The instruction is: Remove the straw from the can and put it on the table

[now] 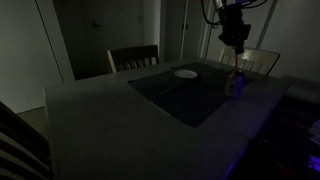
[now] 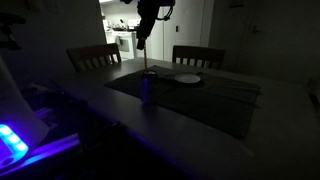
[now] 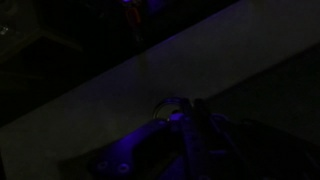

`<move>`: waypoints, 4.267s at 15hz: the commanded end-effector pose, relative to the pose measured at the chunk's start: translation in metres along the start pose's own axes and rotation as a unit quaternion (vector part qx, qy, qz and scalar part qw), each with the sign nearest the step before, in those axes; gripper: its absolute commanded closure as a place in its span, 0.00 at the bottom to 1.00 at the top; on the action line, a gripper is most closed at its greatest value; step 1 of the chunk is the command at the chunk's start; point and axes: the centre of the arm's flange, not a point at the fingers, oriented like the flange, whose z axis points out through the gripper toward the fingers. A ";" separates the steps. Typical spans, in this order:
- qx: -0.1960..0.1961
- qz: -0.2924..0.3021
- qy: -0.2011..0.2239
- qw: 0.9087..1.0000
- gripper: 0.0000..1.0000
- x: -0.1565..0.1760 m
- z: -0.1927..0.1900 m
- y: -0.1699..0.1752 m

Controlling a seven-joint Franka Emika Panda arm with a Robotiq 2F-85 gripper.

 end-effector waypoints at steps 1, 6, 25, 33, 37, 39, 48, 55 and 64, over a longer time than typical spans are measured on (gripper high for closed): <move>-0.004 0.005 -0.007 1.000 0.98 0.003 -0.014 0.004; -0.005 0.010 -0.006 1.000 0.98 0.000 -0.032 0.009; -0.002 0.034 -0.018 0.999 0.98 -0.014 -0.068 0.021; 0.002 0.035 -0.006 0.999 0.98 -0.013 -0.090 0.023; 0.010 0.035 -0.010 0.999 0.98 -0.017 -0.100 0.024; 0.015 0.034 -0.013 0.999 0.98 -0.019 -0.103 0.024; 0.044 0.033 -0.023 0.998 0.98 -0.034 -0.112 0.027; 0.055 0.034 -0.012 0.998 0.98 -0.044 -0.126 0.034; 0.111 0.005 0.017 0.994 0.98 -0.049 -0.148 0.024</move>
